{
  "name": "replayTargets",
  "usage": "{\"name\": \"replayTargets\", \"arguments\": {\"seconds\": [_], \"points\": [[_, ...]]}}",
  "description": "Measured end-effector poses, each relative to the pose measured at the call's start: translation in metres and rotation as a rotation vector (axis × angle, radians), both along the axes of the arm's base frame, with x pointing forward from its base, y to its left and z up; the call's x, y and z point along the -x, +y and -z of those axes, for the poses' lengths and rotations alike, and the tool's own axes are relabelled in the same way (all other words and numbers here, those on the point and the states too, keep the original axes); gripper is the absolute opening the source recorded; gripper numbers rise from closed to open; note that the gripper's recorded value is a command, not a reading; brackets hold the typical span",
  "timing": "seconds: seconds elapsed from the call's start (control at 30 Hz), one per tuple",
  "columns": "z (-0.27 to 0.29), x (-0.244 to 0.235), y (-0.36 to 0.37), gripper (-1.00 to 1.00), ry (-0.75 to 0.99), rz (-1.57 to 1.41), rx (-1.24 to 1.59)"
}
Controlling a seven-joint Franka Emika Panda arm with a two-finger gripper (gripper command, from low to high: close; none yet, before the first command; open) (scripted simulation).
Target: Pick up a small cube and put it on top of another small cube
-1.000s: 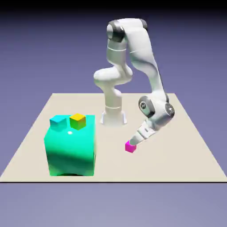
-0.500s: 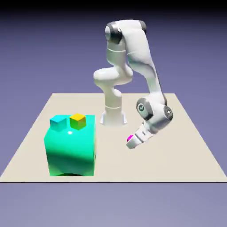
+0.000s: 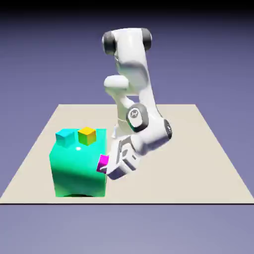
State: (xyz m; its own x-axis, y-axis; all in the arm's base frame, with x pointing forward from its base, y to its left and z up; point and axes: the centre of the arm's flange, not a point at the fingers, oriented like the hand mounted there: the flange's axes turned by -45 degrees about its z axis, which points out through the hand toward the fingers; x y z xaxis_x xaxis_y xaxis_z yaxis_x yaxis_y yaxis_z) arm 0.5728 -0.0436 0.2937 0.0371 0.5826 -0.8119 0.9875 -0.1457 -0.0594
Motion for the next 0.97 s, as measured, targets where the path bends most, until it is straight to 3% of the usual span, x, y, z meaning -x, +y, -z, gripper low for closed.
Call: {"name": "replayTargets", "arguments": {"seconds": [0.53,0.73,0.83,0.87,0.97], "points": [[-0.141,0.078,-0.189,-1.00,-0.114,0.520,-0.145],[-0.148,0.080,-0.144,-1.00,-0.191,0.627,-0.255],[-0.100,0.099,-0.169,-1.00,-0.194,0.643,-0.253],[-0.088,0.103,-0.169,1.00,-0.192,0.634,-0.255],[-0.103,0.096,-0.163,1.00,-0.193,0.631,-0.252]]}}
